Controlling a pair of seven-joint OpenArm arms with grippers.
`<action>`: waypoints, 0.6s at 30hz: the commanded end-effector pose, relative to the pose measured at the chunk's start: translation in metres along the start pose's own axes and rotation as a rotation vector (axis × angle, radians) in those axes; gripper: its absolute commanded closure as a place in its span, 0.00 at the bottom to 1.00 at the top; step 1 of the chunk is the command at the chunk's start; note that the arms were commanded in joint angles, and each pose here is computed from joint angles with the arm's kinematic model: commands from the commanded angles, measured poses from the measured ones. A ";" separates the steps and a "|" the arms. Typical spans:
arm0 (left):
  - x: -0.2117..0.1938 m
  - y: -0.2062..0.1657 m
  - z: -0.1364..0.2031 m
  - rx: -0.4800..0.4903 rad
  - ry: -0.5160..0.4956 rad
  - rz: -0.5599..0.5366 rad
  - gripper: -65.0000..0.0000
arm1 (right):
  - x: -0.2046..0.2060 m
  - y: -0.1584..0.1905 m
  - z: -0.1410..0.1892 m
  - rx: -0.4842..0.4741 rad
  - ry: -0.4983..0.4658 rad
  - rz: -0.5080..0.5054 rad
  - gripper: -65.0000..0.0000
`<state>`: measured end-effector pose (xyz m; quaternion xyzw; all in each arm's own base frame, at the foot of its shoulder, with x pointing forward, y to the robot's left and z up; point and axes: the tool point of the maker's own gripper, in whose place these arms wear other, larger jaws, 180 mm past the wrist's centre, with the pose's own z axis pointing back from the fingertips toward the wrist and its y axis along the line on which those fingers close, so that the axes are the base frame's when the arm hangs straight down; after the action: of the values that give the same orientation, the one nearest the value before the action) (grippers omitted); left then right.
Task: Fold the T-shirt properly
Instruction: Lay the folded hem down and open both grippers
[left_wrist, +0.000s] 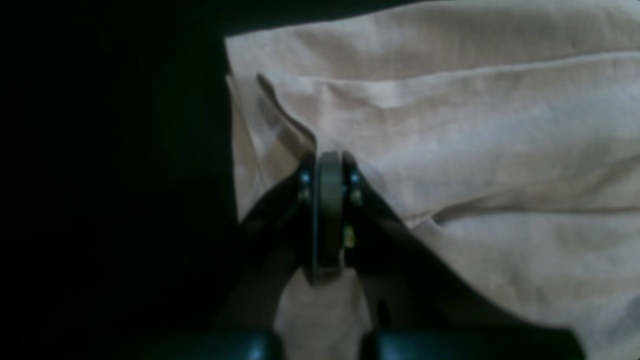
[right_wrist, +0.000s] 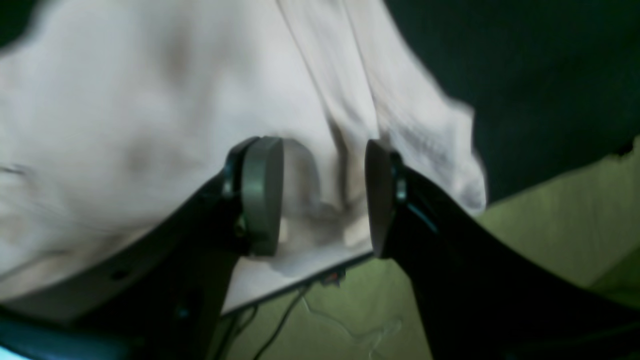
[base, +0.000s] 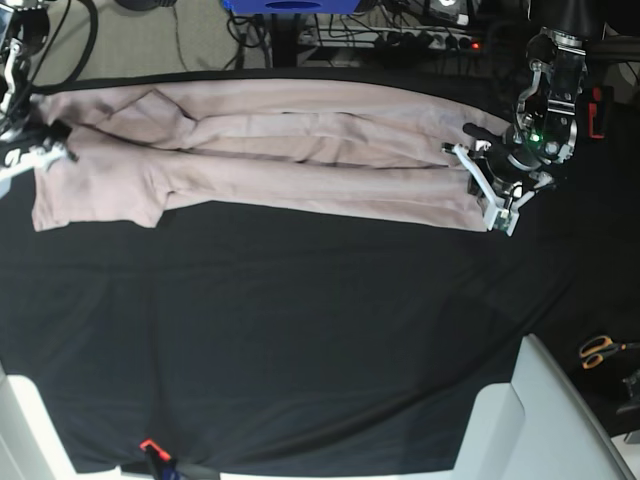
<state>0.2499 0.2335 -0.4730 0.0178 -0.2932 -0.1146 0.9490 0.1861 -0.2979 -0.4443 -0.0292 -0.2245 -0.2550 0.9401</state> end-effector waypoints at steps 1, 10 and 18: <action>0.009 0.008 0.003 0.018 -0.028 -0.009 1.00 | 0.021 0.001 0.010 0.004 -0.073 0.019 0.62; 0.000 0.008 0.006 0.021 -0.014 -0.001 1.00 | 0.071 0.040 0.000 0.157 -0.135 0.208 0.63; -0.001 0.011 0.007 0.028 -0.013 -0.005 1.00 | 0.074 0.046 -0.038 0.196 -0.041 0.199 0.63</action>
<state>0.2397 0.2379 -0.4763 0.0209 -0.2856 -0.1118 0.9516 0.2702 -0.2850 -0.4572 0.0500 -0.2403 -0.1408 0.9591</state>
